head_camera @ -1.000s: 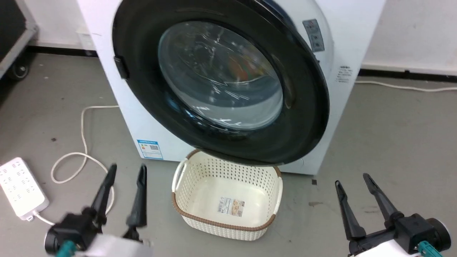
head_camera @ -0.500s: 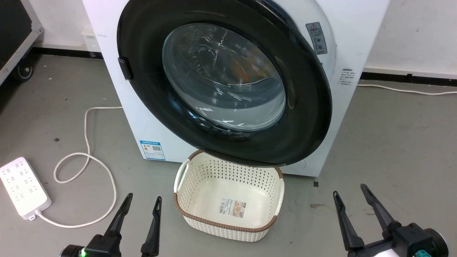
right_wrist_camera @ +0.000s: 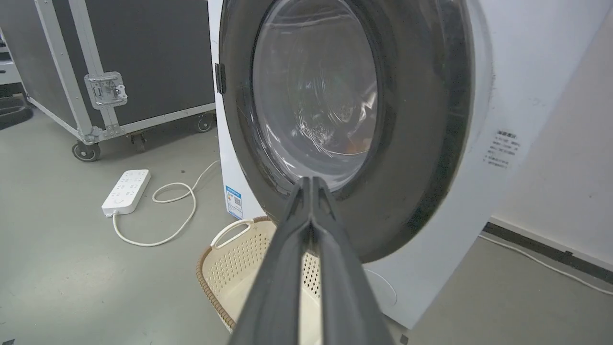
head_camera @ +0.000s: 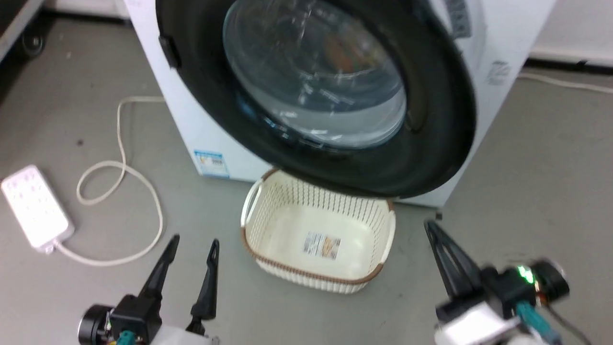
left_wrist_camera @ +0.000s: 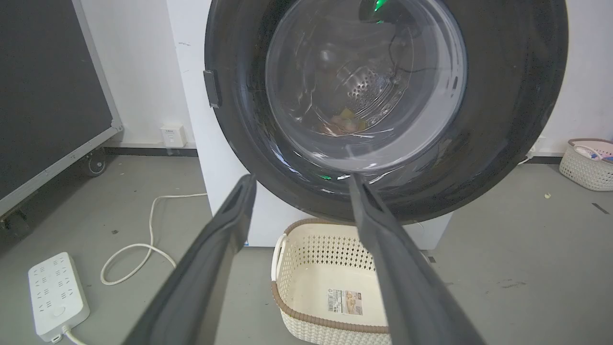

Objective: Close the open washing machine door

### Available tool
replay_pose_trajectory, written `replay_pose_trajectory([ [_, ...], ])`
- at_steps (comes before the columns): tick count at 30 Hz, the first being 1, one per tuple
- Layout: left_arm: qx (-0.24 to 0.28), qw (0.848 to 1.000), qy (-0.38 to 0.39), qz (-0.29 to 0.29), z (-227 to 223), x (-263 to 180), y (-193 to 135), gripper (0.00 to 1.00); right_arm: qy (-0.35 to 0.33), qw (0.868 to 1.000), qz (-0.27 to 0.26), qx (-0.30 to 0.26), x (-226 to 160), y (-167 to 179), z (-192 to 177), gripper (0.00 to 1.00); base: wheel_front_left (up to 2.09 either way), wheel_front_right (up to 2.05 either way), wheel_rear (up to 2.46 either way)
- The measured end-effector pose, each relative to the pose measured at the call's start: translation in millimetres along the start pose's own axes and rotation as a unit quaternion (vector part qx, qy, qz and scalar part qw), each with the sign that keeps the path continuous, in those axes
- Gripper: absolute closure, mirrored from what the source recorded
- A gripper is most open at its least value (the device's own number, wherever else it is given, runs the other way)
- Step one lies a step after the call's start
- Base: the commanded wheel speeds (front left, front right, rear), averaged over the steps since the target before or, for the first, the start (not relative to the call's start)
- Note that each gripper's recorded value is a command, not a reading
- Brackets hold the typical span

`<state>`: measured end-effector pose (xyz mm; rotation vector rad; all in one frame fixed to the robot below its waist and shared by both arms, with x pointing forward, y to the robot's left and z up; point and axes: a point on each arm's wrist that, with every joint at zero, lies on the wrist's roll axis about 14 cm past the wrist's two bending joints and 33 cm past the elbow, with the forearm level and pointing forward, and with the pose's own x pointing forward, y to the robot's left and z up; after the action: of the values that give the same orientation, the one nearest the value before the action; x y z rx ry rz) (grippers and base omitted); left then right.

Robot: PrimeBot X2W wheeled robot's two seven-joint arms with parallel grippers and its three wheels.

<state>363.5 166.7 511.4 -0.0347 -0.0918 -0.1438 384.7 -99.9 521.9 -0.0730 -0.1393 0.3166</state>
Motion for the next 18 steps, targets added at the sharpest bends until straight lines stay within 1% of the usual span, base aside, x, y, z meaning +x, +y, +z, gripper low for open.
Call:
replay_pose_trajectory([
  [3,-0.001,1.000,0.001,0.008,-2,8,5,0.00,-0.002,1.000,0.027,-0.016,30,3,0,1.00,0.00,0.00,0.00],
  [6,-0.003,1.000,0.005,0.013,-6,16,9,0.00,0.001,0.999,0.044,-0.029,60,-4,-3,1.00,0.00,0.00,0.00],
  [9,-0.003,1.000,0.010,0.021,-12,23,15,0.00,0.023,0.997,0.056,-0.045,87,-17,-18,1.00,0.00,0.00,0.00],
  [12,-0.002,0.999,0.018,0.030,-19,27,22,0.00,0.041,0.996,0.057,-0.050,111,-30,-31,1.00,0.00,0.00,0.00],
  [18,0.001,0.999,0.031,0.043,-29,33,32,0.00,0.060,0.997,0.038,-0.035,152,-55,-50,1.00,0.00,0.00,0.00],
])
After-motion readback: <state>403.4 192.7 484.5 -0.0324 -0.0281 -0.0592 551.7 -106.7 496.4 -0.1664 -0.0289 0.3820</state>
